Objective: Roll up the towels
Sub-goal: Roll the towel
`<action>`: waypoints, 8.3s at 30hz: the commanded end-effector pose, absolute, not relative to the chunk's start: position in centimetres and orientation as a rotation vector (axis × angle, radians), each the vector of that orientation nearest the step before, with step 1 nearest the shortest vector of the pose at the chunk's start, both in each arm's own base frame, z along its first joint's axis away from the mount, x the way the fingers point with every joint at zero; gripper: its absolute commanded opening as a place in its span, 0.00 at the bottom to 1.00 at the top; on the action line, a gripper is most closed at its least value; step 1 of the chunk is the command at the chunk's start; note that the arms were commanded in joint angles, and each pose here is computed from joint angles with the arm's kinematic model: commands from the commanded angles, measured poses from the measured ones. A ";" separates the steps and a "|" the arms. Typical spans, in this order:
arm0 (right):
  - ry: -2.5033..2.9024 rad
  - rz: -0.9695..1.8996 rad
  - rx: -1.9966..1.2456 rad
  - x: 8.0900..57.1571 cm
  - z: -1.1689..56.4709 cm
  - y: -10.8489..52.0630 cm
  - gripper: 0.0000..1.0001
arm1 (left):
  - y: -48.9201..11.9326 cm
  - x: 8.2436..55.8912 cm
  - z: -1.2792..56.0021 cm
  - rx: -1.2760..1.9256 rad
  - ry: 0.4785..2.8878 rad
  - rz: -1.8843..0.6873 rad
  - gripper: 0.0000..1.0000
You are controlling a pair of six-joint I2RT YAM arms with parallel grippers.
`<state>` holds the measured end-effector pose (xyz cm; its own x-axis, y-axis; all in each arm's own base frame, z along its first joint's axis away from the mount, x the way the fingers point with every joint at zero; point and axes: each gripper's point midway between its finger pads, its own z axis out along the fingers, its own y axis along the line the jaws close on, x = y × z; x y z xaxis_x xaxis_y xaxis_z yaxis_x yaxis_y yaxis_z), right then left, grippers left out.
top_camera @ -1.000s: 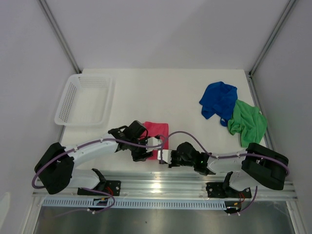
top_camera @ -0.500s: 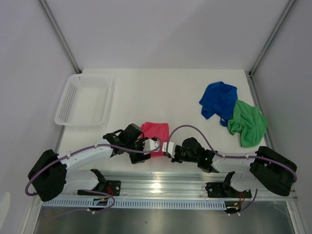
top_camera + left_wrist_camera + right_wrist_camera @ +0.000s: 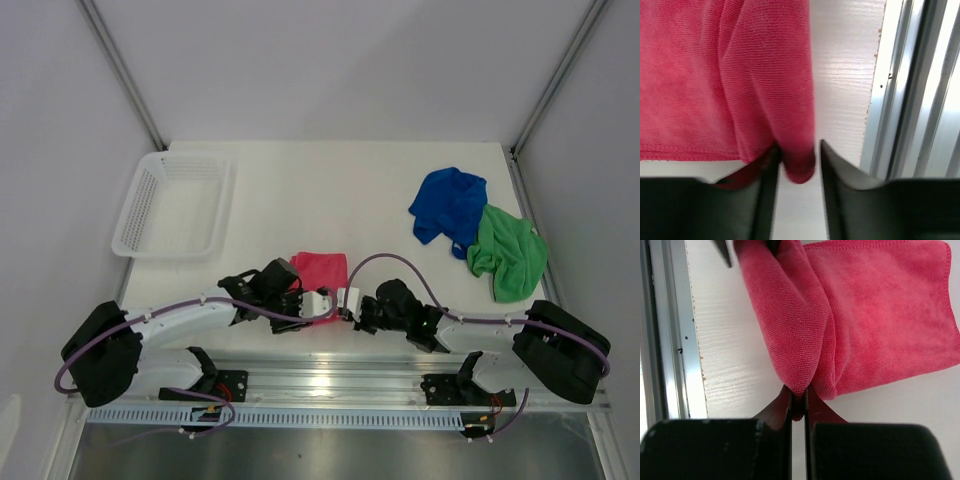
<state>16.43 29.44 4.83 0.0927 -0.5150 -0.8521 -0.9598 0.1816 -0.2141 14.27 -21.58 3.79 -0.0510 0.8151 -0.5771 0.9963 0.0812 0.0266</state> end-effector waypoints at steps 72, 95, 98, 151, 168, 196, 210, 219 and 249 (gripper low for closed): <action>1.709 0.720 -0.743 21.5 19.5 25.6 0.89 | -21.9 15.7 5.5 1.834 2.176 -0.893 0.07; 1.791 1.060 -0.909 14.6 9.8 30.7 0.83 | -21.8 15.6 5.2 1.821 2.189 -0.902 0.08; 1.806 1.093 -0.936 14.0 9.2 30.9 0.73 | -21.8 15.5 5.2 1.824 2.189 -0.903 0.08; 2.102 1.276 -0.858 10.9 8.6 30.7 0.00 | -20.2 10.4 5.3 1.802 2.229 -1.024 0.09; 2.215 1.266 -0.702 14.7 5.7 30.0 0.00 | -21.7 14.4 5.3 1.652 2.270 -0.965 0.42; 2.232 0.854 -0.555 19.9 7.2 26.2 0.62 | -21.2 16.8 1.7 1.554 2.421 -0.798 0.01; 1.913 0.993 -0.732 15.5 13.2 28.5 0.23 | -21.2 17.1 1.9 1.550 2.404 -0.794 0.01; 1.760 1.253 -0.932 12.0 11.9 34.6 0.00 | -21.0 17.3 2.1 1.540 2.401 -0.778 0.01; 2.055 1.194 -0.549 15.9 2.7 32.9 0.00 | -21.4 20.6 8.8 1.519 2.169 -0.611 0.42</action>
